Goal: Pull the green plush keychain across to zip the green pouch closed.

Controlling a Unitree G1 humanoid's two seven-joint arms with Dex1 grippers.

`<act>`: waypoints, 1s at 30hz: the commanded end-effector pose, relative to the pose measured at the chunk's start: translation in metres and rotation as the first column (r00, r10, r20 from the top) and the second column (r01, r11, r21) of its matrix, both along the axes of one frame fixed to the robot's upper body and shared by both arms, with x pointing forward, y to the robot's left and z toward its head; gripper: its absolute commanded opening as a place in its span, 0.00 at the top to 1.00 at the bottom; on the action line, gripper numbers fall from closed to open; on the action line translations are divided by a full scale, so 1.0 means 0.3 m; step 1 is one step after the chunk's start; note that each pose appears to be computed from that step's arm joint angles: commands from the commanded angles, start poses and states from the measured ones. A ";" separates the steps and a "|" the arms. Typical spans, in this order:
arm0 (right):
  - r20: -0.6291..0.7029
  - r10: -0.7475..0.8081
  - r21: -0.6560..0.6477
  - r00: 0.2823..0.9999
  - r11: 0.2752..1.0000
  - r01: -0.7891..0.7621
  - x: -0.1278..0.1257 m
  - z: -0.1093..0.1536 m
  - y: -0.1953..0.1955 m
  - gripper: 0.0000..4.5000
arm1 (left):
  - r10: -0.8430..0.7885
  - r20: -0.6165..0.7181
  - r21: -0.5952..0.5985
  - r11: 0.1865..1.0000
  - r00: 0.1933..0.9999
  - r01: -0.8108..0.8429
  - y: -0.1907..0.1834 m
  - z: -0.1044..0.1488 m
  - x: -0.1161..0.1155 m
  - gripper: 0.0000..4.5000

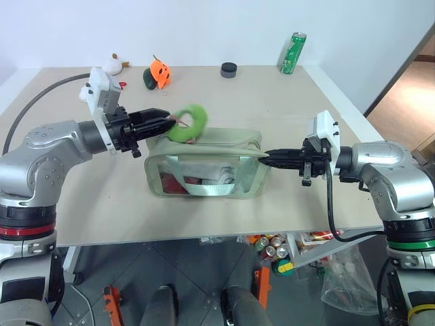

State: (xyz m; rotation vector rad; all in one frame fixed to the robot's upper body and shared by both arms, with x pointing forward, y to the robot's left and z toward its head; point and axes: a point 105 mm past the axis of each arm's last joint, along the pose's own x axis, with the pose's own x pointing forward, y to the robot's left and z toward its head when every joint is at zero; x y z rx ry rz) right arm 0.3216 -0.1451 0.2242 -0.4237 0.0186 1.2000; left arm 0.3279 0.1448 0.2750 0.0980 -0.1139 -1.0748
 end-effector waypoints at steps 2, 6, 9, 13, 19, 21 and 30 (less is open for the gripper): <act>0.039 0.010 -0.004 0.999 1.000 -0.010 -0.002 0.028 0.010 1.00 | 0.008 0.054 0.033 0.999 0.998 -0.010 0.005 0.036 -0.006 0.25; 0.039 0.009 -0.003 0.999 1.000 -0.009 -0.003 0.026 0.011 1.00 | 0.014 0.085 0.010 1.000 0.996 -0.015 0.026 0.060 -0.015 0.00; 0.037 0.011 -0.003 0.999 1.000 -0.010 -0.005 0.023 0.013 1.00 | 0.060 0.077 -0.135 0.990 0.995 -0.049 0.098 0.127 -0.011 0.00; 0.036 0.009 -0.003 0.999 1.000 -0.009 -0.006 0.020 0.012 1.00 | 0.058 0.051 -0.145 0.988 0.997 -0.050 0.175 0.106 -0.049 0.00; 0.033 0.009 -0.005 0.999 1.000 -0.009 -0.004 0.018 0.012 1.00 | 0.021 -0.068 0.038 0.999 0.997 -0.019 0.215 -0.057 -0.109 0.00; 0.033 0.010 -0.005 0.999 1.000 -0.010 -0.004 0.018 0.012 1.00 | 0.011 -0.099 0.076 0.997 0.995 -0.003 0.209 -0.100 -0.119 0.00; 0.038 0.004 -0.007 0.999 1.000 -0.004 -0.003 0.024 0.007 1.00 | 0.002 -0.156 0.086 0.996 0.988 0.011 0.158 -0.189 -0.098 0.00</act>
